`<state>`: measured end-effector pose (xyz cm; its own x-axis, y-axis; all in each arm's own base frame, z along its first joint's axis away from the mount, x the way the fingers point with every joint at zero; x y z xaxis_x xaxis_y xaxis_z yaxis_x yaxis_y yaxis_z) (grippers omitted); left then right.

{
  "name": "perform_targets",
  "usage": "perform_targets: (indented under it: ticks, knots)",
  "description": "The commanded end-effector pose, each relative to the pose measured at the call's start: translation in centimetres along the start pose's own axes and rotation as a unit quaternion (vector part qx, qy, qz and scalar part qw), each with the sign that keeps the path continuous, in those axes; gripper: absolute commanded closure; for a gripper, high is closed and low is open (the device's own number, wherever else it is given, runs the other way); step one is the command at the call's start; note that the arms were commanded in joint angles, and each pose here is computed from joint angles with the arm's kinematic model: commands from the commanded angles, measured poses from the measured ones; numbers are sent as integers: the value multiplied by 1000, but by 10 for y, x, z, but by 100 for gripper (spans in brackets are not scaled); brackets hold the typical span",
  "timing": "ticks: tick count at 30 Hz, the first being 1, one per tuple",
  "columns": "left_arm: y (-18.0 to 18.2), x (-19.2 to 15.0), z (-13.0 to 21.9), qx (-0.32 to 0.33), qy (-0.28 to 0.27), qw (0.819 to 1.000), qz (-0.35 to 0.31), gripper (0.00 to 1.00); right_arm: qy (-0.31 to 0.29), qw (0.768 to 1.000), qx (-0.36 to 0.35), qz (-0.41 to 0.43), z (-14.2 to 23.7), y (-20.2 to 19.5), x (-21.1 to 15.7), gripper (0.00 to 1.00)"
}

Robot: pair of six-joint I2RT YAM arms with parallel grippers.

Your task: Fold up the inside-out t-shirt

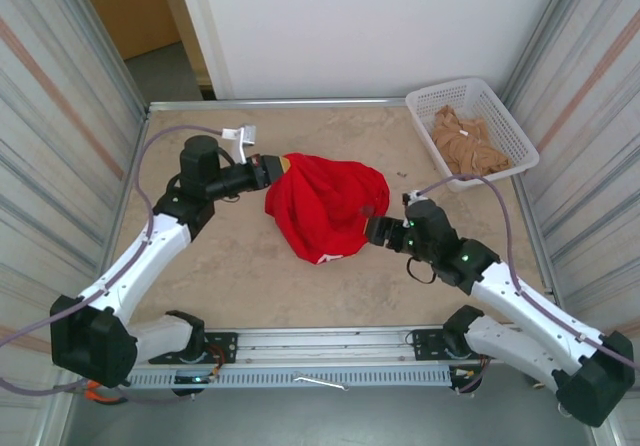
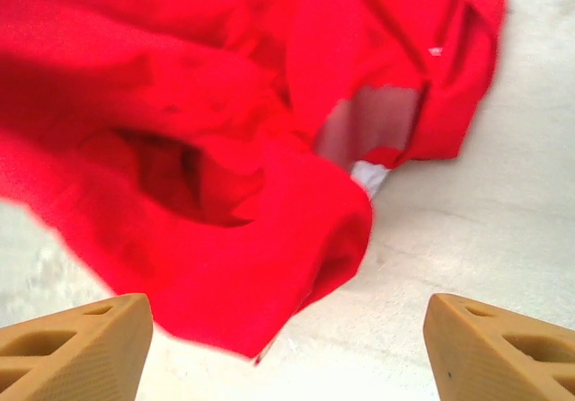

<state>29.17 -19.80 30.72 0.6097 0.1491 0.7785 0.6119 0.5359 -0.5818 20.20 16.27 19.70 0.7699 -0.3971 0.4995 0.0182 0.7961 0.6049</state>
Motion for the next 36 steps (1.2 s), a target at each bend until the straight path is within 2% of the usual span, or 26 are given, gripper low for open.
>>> perform_targets:
  ticks: [1, 5, 8, 13, 16, 17, 20, 21, 25, 26, 28, 30, 33, 36]
  knots:
    - [-15, -6, -2, -19, 20, 999, -31, 100, -16, 994, 13, 110, 3, 39, 7, 21]
    - [-27, -9, -3, -29, 28, 998, -38, 100, -1, 983, 13, 183, -20, 83, -5, 19]
    - [-33, -6, 0, -30, 24, 998, -39, 100, 5, 980, 6, 199, -43, 103, -6, 18]
    - [-41, 0, 8, -29, 15, 998, -45, 100, 16, 978, -30, 205, -87, 109, -9, 18]
    - [-39, 4, 10, -24, 9, 999, -45, 100, 31, 979, -34, 198, -109, 108, -10, 25]
    - [-37, 5, 10, -23, 8, 999, -42, 100, 36, 980, -32, 193, -113, 107, -7, 34]
    - [-22, 9, 10, -11, 6, 1000, -28, 100, 54, 984, -3, 168, -110, 106, 4, 91]
    - [-14, 12, 10, 0, 4, 1000, -23, 100, 61, 986, 10, 156, -105, 106, 9, 100]
    - [31, 27, 3, 39, 5, 999, -1, 100, 63, 989, 54, 122, -75, 106, 23, 100]
    - [43, 32, -2, 44, 9, 999, 2, 98, 64, 989, 64, 114, -69, 107, 26, 100]
    - [57, 37, -12, 46, 21, 999, -2, 74, 63, 990, 74, 100, -62, 107, 31, 100]
    - [66, 34, -19, 52, 32, 998, -8, 61, 69, 990, 77, 93, -63, 106, 36, 100]
    - [71, 11, -16, 72, 42, 997, 4, 49, 102, 989, 76, 70, -76, 97, 37, 100]
    - [58, -28, -5, 107, 52, 993, -6, 41, 119, 989, 62, 60, -80, 87, 36, 100]
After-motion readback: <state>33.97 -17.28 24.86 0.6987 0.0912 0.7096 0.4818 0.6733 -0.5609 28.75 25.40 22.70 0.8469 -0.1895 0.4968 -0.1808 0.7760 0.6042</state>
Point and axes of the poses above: each hand's point on the last joint's axis, 136 mm out from that joint toward the fingers, its own z axis back along the fingers, its own y axis along the line the jaws close on, x = y × z, the point moved 4 cm from there along z, back along the fingers, and after that the axes turned 12 degrees about -z, right-handed, at the moved point
